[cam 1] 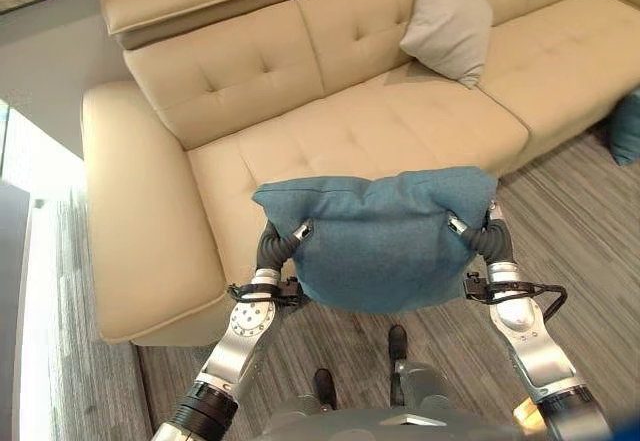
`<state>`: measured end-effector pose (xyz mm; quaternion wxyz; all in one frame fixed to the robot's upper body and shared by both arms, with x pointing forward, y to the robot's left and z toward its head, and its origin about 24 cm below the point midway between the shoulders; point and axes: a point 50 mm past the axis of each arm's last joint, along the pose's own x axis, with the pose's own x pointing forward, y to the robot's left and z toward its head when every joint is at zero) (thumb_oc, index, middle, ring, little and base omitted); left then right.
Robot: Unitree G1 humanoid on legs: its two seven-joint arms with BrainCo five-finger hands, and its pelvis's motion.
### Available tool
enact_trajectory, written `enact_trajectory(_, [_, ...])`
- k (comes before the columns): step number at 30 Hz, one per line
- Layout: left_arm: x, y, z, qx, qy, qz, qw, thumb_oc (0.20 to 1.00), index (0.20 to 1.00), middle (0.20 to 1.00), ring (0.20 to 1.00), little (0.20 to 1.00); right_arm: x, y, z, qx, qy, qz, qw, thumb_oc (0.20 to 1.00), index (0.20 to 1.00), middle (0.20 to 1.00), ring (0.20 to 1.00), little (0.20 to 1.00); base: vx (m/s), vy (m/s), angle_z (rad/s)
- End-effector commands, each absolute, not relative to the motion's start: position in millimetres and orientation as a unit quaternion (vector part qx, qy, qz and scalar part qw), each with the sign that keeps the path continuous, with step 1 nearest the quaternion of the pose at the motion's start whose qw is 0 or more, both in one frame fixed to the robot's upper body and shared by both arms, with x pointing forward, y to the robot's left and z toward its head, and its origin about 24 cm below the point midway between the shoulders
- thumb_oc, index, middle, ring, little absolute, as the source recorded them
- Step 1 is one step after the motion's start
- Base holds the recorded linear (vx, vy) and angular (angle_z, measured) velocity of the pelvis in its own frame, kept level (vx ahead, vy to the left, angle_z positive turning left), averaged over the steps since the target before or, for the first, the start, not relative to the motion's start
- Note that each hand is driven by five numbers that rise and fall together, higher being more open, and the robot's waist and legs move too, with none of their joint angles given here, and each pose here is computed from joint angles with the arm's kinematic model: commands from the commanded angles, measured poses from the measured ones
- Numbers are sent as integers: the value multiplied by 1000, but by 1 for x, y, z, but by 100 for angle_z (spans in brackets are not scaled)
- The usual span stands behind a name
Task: Pick up all the scattered cushions and arrange them neatly on the sofa.
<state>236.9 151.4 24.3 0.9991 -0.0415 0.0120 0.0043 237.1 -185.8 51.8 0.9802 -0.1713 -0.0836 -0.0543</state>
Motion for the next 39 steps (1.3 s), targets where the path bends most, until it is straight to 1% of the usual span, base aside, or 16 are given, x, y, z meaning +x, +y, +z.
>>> enact_trajectory(1, [250,132,75,-81,-119,-54,988,200,200,200,200,200,243,-179,100,-155,-216,-51,963,200,200,200,200,200,135,-223,19])
enact_trajectory(8, [251,133,68,-70,-101,-47,991,200,200,200,200,200,242,-191,97,-149,-199,-77,966,200,200,200,200,200,231,-88,6])
enact_trajectory(19, [242,138,66,-56,-98,-52,992,200,200,200,200,200,246,-175,96,-138,-200,-49,969,200,200,200,200,200,211,113,-6])
enact_trajectory(25, [245,140,71,-62,-113,-48,991,200,200,200,200,200,251,-173,101,-142,-212,-48,966,200,200,200,200,200,139,-74,30])
enact_trajectory(32, [250,140,75,-67,-123,-48,989,200,200,200,200,200,245,-189,94,-158,-194,-71,966,200,200,200,200,200,159,-257,78])
enact_trajectory(39, [255,141,82,-48,-139,-40,988,200,200,200,200,200,241,-216,102,-205,-197,-113,952,200,200,200,200,200,96,-97,91])
